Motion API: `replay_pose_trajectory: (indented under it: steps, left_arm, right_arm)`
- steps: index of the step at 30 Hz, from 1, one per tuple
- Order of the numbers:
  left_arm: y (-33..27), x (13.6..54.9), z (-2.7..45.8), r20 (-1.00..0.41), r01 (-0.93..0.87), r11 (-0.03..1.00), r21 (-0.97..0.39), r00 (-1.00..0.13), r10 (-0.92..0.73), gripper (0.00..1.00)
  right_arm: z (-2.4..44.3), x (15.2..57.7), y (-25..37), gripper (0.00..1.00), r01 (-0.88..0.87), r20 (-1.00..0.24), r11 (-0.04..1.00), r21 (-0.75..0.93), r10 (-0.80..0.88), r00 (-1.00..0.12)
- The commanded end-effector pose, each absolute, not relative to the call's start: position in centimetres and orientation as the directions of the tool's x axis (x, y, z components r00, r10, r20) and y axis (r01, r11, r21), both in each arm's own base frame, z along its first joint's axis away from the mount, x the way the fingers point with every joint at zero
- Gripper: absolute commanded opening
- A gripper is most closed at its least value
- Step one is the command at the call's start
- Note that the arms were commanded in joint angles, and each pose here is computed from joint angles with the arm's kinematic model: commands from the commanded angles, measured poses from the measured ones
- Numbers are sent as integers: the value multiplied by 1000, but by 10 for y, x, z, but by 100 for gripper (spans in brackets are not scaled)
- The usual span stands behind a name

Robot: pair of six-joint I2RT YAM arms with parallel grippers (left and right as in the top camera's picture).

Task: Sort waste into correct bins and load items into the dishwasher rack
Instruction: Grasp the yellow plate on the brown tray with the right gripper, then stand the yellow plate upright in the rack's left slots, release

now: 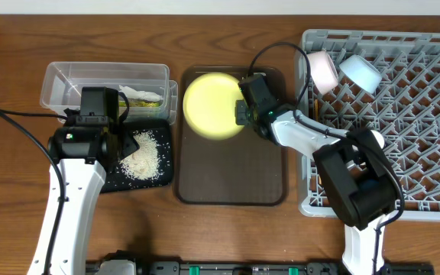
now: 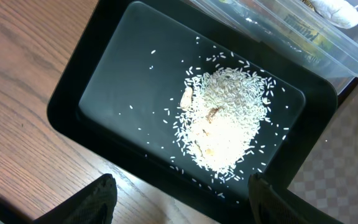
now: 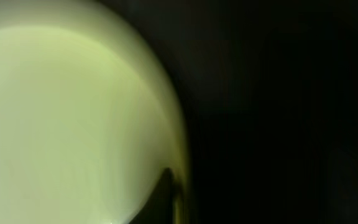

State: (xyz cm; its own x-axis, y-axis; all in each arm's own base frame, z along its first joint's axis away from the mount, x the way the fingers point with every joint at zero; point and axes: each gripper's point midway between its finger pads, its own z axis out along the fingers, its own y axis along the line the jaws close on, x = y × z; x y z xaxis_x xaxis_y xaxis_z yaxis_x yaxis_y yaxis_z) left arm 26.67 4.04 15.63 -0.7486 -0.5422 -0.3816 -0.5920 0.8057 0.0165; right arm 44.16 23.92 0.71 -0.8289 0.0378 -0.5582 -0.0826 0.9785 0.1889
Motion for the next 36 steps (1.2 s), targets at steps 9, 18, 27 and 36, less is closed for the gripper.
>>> replay_pose_trajectory:
  steps: [9, 18, 27, 36]
  left_arm:
    - [42, 268, 157, -383, -606, 796, 17, -739, -554, 70]
    - [42, 268, 157, -383, -606, 795, 16, -739, -555, 70]
    - [42, 268, 157, -384, -606, 795, 16, -738, -555, 70]
    - [42, 268, 157, -383, -606, 795, 16, -738, -555, 70]
  right_arm:
    - [87, 436, 194, 1, -104, -629, 993, 47, -52, -776]
    - [208, 410, 118, 1, -82, -739, 988, -134, -154, -655]
    - [267, 359, -18, 1, 261, -687, 820, -509, -204, -697]
    - [258, 346, -34, 1, 214, -565, 736, -642, -266, -781]
